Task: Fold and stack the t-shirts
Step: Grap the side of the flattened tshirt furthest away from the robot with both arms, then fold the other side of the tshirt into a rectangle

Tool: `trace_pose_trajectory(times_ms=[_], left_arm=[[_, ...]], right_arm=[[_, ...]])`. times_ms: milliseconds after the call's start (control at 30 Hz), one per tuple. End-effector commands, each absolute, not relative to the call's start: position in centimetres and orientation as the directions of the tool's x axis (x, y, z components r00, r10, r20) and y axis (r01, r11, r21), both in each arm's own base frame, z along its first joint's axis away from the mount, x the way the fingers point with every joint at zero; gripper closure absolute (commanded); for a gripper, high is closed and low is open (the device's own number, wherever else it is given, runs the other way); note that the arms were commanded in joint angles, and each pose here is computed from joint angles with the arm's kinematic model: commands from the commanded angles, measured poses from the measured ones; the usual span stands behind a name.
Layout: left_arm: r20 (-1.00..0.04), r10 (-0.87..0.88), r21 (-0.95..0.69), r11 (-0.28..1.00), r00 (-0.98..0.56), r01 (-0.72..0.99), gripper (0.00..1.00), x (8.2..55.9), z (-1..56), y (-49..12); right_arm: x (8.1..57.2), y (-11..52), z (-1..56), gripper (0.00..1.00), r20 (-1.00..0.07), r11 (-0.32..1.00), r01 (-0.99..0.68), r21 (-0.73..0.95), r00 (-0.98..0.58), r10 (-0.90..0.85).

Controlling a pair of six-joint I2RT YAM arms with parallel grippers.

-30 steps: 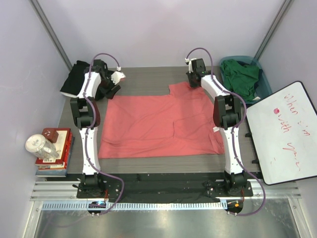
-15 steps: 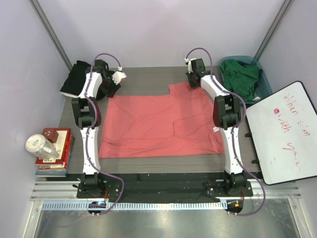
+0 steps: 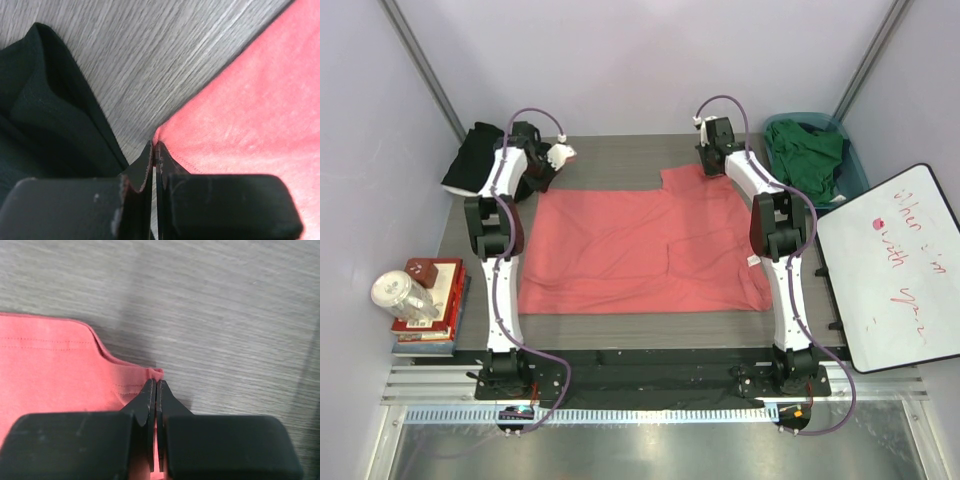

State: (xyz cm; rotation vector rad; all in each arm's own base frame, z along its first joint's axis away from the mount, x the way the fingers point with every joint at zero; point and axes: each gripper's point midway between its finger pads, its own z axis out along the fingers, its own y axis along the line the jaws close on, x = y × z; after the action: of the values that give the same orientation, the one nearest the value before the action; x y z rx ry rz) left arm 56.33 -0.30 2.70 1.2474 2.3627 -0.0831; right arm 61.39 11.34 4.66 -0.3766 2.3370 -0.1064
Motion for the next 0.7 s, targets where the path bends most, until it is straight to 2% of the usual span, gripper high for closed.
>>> trace_pose_trajectory(times_ms=[0, 267, 333, 500, 667], left_arm=[[-0.519, 0.71, 0.18, 0.635, -0.476, 0.751, 1.0, 56.7, 6.7, -1.8], [-0.588, 0.683, 0.222, 0.652, -0.434, 0.725, 1.0, 56.4, 11.4, -2.5], [-0.601, 0.69, 0.233, 0.634, -0.403, 0.737, 1.0, 56.3, 12.7, -4.2], [-0.626, 0.69, 0.273, 0.63, -0.364, 0.727, 1.0, 55.9, 15.7, -4.6], [-0.597, 0.721, 0.287, 0.601, -0.351, 0.746, 1.0, 54.2, 16.0, -4.4]], right_arm=[[64.4, 10.9, 13.6, 0.99, -0.81, 0.962, -0.172, -0.213, -0.52, -0.272], [66.3, 8.6, 20.5, 0.99, -0.886, 0.973, -0.114, -0.203, -0.403, -0.232], [65.9, 8.3, 21.5, 0.99, -0.889, 0.973, -0.116, -0.199, -0.396, -0.229], [63.6, 7.8, 20.5, 0.99, -0.864, 0.967, -0.165, -0.194, -0.439, -0.248], [61.5, 6.5, 20.6, 0.99, -0.85, 0.967, -0.184, -0.177, -0.467, -0.245]])
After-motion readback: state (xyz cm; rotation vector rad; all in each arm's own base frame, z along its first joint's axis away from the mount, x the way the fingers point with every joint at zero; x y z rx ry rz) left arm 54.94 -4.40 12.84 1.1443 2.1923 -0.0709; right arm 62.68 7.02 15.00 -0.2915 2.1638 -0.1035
